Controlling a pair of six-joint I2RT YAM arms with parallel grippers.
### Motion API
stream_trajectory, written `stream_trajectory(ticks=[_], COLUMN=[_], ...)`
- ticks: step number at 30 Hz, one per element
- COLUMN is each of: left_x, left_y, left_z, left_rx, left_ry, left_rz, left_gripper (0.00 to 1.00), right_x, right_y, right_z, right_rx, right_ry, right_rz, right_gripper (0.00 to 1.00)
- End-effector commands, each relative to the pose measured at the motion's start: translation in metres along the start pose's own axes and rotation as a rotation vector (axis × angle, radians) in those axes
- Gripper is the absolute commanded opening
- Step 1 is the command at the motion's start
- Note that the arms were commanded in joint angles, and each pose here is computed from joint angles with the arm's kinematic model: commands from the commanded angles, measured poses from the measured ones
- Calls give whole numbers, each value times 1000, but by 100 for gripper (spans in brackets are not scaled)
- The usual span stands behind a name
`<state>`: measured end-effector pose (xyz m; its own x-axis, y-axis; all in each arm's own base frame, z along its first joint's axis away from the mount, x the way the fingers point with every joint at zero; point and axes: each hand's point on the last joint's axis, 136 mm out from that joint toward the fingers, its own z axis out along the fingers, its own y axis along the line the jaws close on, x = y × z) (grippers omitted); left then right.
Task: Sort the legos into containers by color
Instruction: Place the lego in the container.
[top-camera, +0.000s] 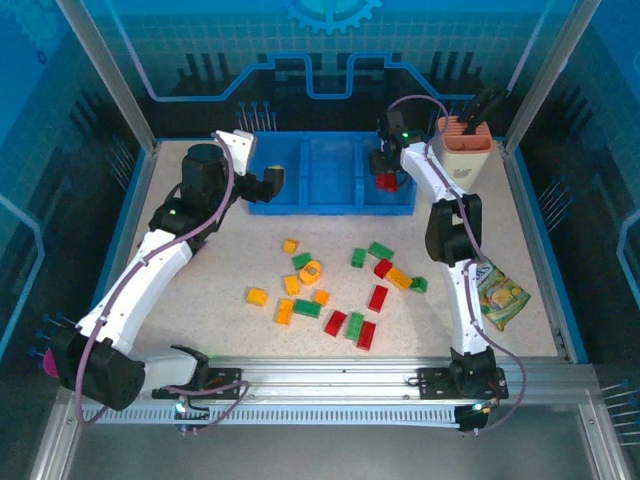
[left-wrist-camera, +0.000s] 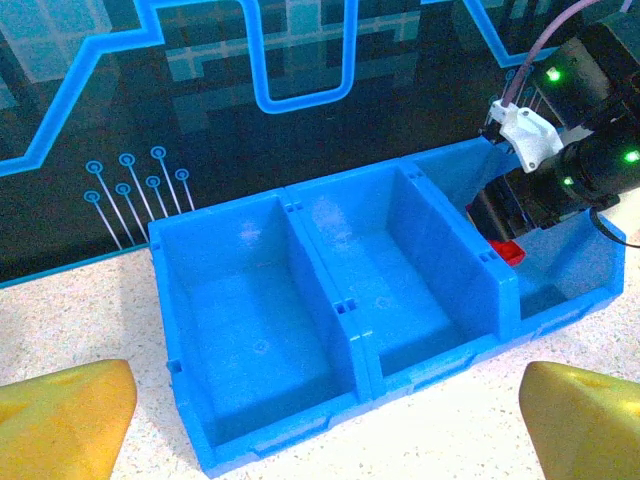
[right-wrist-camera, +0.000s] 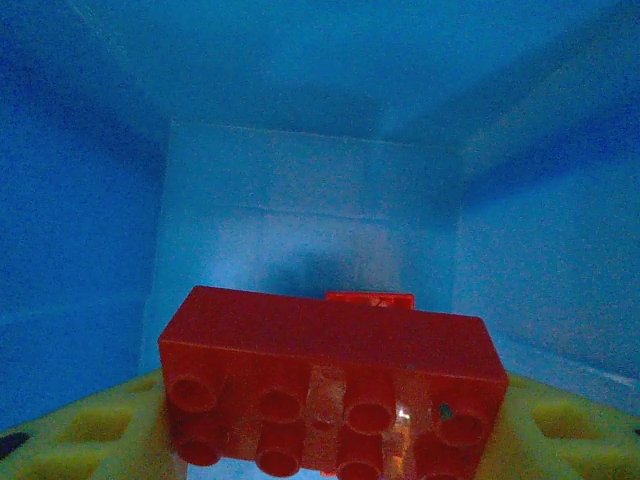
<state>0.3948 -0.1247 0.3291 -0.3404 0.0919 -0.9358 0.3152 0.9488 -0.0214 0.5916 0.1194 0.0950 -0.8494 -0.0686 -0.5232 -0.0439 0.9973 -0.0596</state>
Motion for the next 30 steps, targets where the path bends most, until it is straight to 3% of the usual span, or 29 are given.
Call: stream_trajectory(ticks=[1,10,18,25,27,30], left_x=[-10,-11,-14,-16,-16,-16], left_y=[-3,-3,-1,-2,-2,-1], left_z=[-1,-6,-13,-17,-19,-21], left_rx=[7,8,-2,2,2,-4], left_ry=[-9,-15,-32,-41,-41,-45], left_rz=[2,0,4,1,-1,1], left_gripper=[99,99,99,99,99,99], right_x=[-4,-8,-10,-12,-12,-13], right_y=[-2,1,4,9,9,8], right_z=[-3,-10,-12,-15,-15,-17], right_rx=[-15,-36,-49,-68,-66,-63], right_ry=[4,-11,-10,-19,-16,-17], right_rz=[-9,-10,-8,-11,-11,-14], right_gripper=[59,70,71,81,79,64])
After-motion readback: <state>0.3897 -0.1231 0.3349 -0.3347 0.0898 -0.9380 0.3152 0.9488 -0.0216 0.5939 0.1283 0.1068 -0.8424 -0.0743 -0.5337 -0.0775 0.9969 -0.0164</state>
